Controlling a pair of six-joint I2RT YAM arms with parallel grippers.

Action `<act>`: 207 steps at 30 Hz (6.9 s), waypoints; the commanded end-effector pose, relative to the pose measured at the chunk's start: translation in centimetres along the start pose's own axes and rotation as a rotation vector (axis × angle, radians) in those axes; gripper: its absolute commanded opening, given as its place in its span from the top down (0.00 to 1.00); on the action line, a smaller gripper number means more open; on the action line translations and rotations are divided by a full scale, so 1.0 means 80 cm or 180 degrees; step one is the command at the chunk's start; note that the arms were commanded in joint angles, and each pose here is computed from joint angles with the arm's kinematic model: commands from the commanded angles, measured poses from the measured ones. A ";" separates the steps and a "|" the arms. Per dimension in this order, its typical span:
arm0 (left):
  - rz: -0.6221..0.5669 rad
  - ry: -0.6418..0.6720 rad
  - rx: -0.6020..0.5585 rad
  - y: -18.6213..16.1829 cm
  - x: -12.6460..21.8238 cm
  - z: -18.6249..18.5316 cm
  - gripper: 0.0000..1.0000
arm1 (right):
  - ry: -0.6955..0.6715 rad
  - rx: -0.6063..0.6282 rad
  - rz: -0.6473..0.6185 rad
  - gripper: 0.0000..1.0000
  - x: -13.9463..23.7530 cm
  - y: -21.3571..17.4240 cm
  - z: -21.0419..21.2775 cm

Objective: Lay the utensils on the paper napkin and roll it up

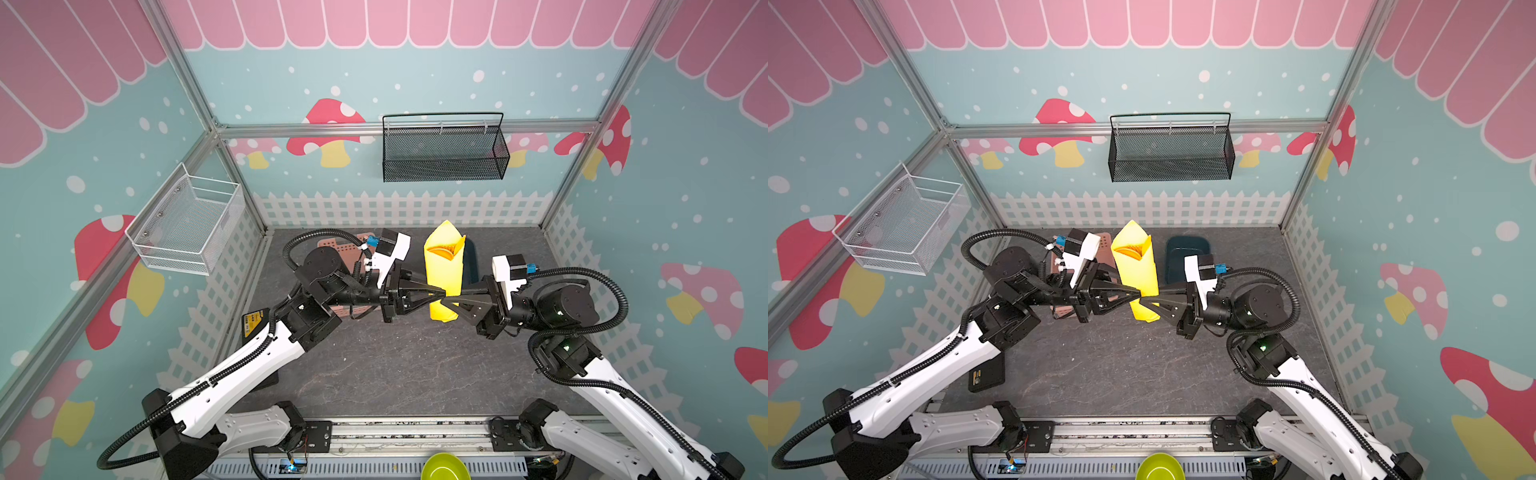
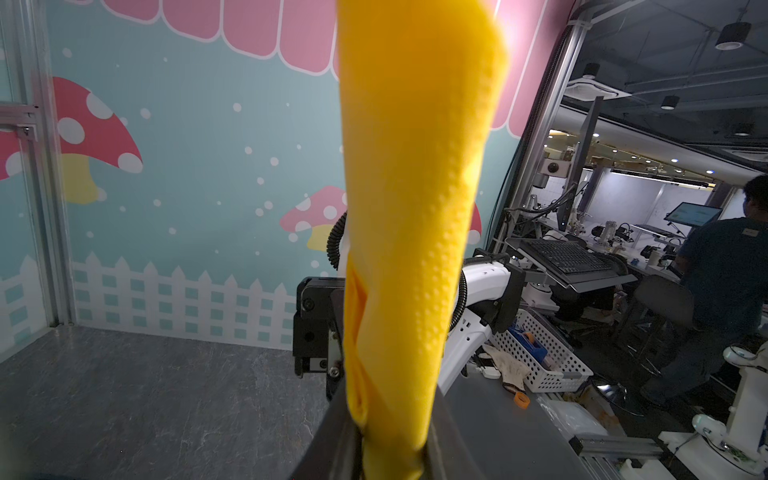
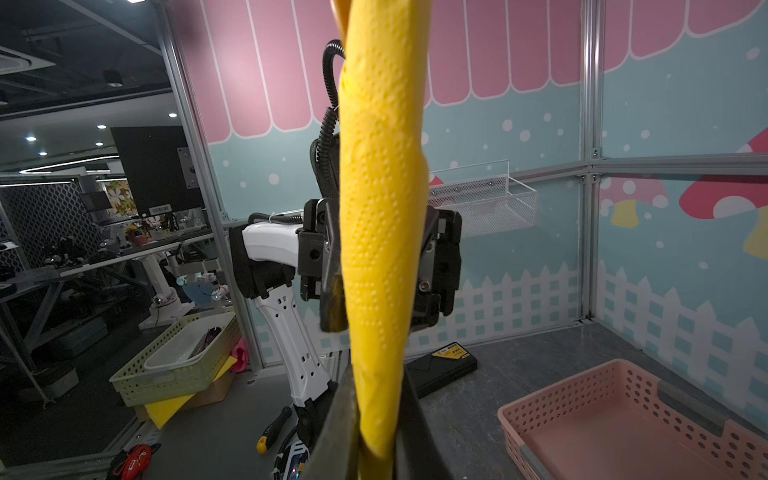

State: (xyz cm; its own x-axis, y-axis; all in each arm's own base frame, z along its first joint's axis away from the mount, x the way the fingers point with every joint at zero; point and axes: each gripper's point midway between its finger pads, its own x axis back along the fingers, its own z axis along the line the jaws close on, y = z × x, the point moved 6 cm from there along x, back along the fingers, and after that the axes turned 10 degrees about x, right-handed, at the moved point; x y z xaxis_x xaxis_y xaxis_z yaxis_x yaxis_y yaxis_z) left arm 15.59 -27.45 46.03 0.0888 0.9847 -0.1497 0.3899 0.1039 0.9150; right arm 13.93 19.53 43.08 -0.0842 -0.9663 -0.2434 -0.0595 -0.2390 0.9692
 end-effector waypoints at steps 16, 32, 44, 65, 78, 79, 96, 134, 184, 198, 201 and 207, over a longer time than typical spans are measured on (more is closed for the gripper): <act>-0.0045 -0.0018 -0.0159 0.007 0.010 -0.013 0.87 | -0.0153 0.0082 -0.0066 1.00 0.002 0.006 -0.006; -0.0144 0.0345 -0.0197 0.015 0.021 0.001 0.94 | -0.0209 0.0031 -0.0034 0.67 0.003 0.001 -0.008; -0.0107 0.0662 -0.0111 0.015 0.034 0.019 0.96 | -0.0367 0.0016 0.0021 0.60 0.008 -0.002 -0.011; -0.0173 0.2277 0.1237 -0.012 0.180 0.172 0.98 | -0.0866 -0.0256 0.0559 0.58 0.007 -0.064 -0.051; -0.0127 0.2876 0.2542 -0.089 0.268 0.312 1.00 | -0.0891 -0.0378 0.0787 0.58 0.006 -0.094 -0.062; -0.0110 0.2868 0.2615 -0.093 0.270 0.321 1.00 | -0.0885 -0.0380 0.0794 0.58 0.007 -0.095 -0.062; 0.0159 0.3269 0.3407 -0.169 0.309 0.454 1.00 | -0.0854 -0.0388 0.0832 0.58 0.006 -0.101 -0.064; 0.0448 0.3445 0.4119 -0.264 0.323 0.529 1.00 | -0.0859 -0.0421 0.0869 0.57 0.004 -0.107 -0.070; 0.0489 0.4088 0.3629 -0.190 0.331 0.494 0.28 | -0.1094 -0.0363 0.0856 0.52 0.009 -0.084 -0.073; 0.0330 0.4172 0.3192 -0.124 0.318 0.431 0.00 | -0.1994 -0.0289 0.1290 0.12 0.031 -0.090 -0.107; 0.0309 0.4291 0.3069 -0.116 0.321 0.413 0.00 | -0.2249 -0.0260 0.1377 0.09 0.042 -0.094 -0.116; 0.0161 0.4632 0.2689 -0.107 0.334 0.377 0.00 | -0.2738 -0.0260 0.1562 0.04 0.073 -0.115 -0.139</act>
State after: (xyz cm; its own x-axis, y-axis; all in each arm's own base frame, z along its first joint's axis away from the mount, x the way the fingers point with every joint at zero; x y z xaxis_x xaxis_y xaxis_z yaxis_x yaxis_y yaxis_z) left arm 43.00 -7.15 22.50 -0.5069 0.4130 0.7567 0.8364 0.4481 0.3157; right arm 24.00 16.39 34.51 -0.7184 -0.6583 0.2247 0.2173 0.0944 0.9715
